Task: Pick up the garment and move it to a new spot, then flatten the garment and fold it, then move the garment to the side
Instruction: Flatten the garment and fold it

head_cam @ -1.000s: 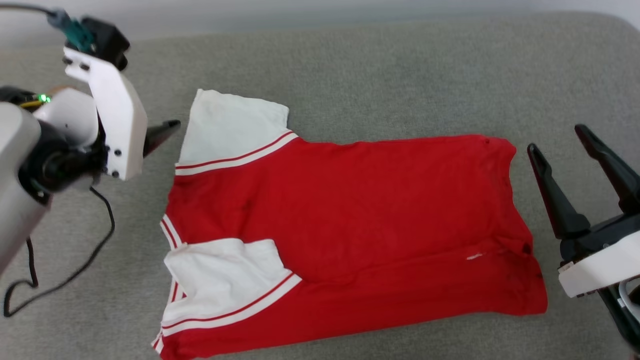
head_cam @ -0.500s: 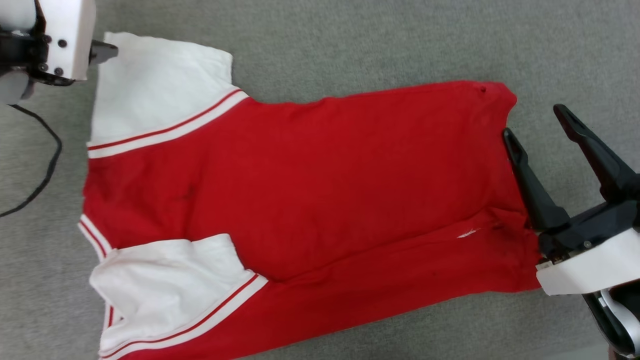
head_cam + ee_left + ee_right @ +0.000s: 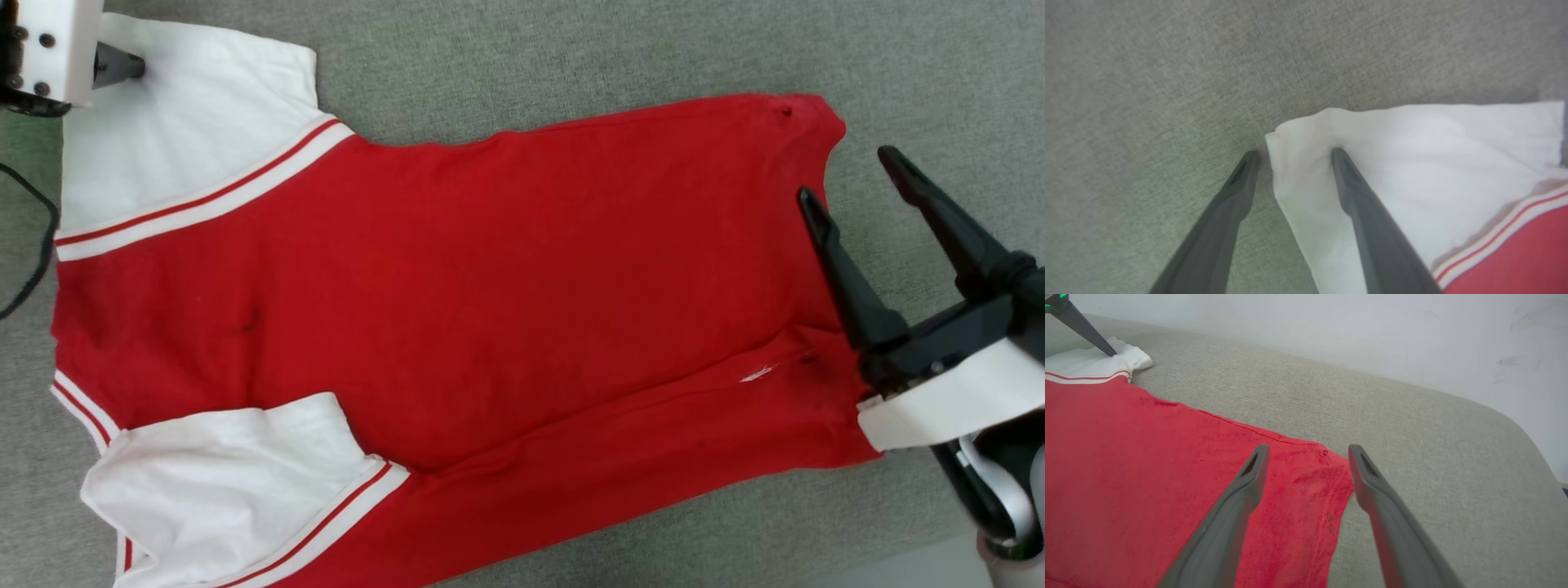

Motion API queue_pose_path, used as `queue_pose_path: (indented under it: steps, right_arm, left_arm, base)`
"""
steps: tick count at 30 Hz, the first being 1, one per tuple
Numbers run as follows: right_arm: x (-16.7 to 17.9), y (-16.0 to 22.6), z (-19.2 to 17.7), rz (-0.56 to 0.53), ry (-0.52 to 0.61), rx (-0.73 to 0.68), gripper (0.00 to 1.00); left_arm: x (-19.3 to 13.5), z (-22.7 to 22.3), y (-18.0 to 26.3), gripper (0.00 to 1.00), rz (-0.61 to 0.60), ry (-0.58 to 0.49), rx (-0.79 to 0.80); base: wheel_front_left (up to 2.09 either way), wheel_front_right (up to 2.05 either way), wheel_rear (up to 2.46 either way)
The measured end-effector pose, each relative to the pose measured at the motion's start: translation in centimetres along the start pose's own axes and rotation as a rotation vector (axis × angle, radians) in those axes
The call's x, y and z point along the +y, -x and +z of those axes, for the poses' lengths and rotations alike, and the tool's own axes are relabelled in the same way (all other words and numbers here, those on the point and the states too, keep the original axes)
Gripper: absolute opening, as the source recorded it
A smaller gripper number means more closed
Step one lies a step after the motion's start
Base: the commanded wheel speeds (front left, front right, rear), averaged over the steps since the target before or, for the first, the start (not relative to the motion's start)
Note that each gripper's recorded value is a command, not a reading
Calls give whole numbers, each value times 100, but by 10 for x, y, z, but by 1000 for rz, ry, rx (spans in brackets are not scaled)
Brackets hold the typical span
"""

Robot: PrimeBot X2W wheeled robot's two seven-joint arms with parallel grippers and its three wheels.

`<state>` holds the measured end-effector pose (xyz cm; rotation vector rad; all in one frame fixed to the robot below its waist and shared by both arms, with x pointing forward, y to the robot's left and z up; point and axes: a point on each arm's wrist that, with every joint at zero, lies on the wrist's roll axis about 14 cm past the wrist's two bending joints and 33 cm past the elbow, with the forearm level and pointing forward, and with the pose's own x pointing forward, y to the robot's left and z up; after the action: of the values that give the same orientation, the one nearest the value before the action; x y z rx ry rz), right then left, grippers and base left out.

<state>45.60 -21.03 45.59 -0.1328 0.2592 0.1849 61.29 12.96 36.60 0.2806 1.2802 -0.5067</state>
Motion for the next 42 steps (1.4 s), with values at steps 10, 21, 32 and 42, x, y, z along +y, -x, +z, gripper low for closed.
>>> queue_pose_path:
  steps: [10,21,32,42]
  right_arm:
    - [-24,-8,47,23,158,-6,100]
    - [-43,-25,49,145,287,533,100]
    - [-52,-51,-14,145,161,1007,100]
    - [-18,-71,-82,221,106,1141,13]
  left_arm:
    - [-20,-13,24,0,-27,-50,-27]
    - [-42,-15,73,0,-30,-129,-117]
    - [-41,-15,73,0,-52,-134,-159]
    - [-38,-21,52,0,-66,-150,-132]
  base:
    - [0,0,0]
    - [0,0,0]
    - [0,0,0]
    - [0,0,0]
